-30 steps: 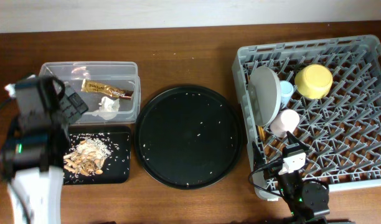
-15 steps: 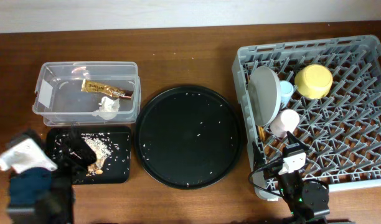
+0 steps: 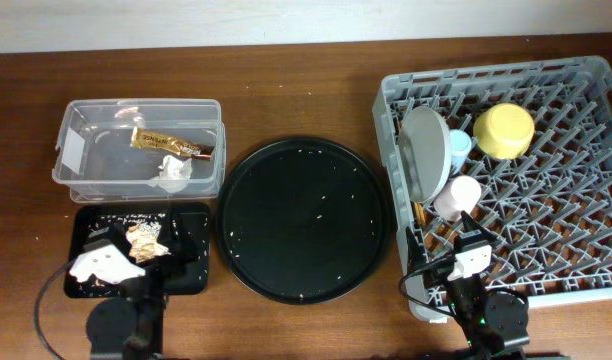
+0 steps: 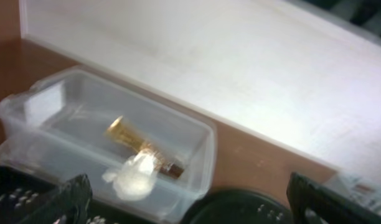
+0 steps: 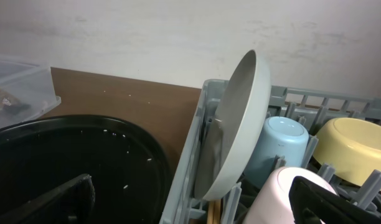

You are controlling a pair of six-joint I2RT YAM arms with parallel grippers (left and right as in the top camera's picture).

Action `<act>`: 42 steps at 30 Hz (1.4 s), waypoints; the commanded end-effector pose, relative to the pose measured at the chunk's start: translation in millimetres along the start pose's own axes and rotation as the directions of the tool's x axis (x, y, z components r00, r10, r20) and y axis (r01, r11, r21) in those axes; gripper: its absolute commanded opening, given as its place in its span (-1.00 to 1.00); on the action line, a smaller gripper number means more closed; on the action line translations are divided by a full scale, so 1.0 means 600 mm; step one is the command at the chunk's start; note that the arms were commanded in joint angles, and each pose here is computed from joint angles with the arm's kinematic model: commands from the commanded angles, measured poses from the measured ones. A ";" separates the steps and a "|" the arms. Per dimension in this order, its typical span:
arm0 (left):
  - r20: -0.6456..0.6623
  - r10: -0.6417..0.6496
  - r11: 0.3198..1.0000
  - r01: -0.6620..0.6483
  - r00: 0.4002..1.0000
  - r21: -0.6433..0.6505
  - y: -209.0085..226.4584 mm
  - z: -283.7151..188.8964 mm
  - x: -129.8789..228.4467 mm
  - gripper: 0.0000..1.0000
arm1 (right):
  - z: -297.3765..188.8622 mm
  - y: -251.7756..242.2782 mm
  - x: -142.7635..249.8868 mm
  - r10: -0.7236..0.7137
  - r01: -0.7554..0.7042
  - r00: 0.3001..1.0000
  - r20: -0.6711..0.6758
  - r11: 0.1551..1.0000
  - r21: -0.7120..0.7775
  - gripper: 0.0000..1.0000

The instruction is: Sort waste into correct bins and load items into the dishwasher rack

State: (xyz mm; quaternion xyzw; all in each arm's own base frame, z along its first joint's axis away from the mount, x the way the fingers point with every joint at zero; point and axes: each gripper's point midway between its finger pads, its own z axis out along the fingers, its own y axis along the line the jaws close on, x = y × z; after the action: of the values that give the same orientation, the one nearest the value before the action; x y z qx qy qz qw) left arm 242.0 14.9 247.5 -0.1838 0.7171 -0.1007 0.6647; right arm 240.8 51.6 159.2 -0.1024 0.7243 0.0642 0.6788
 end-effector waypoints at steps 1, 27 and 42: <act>0.058 -0.017 0.996 0.012 0.998 0.088 -0.013 0.005 0.014 0.99 | 0.000 -0.005 0.003 0.013 -0.013 1.000 -0.001 1.000 0.016 0.97; 0.026 0.229 0.974 -0.229 0.973 -0.007 0.069 0.020 0.131 0.99 | 0.000 -0.005 0.003 0.012 -0.012 1.000 -0.001 1.000 0.016 0.96; 0.025 0.244 0.970 -0.244 0.969 -0.006 0.069 0.020 0.132 0.99 | 0.000 -0.005 0.003 0.013 -0.013 1.000 -0.001 1.000 0.016 0.97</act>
State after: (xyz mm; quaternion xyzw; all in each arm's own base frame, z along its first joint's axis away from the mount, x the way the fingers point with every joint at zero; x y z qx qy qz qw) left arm 244.8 23.4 159.9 -0.1064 0.7254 -0.0182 0.6798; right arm 240.9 51.6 159.1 -0.1023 0.7244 0.0643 0.6787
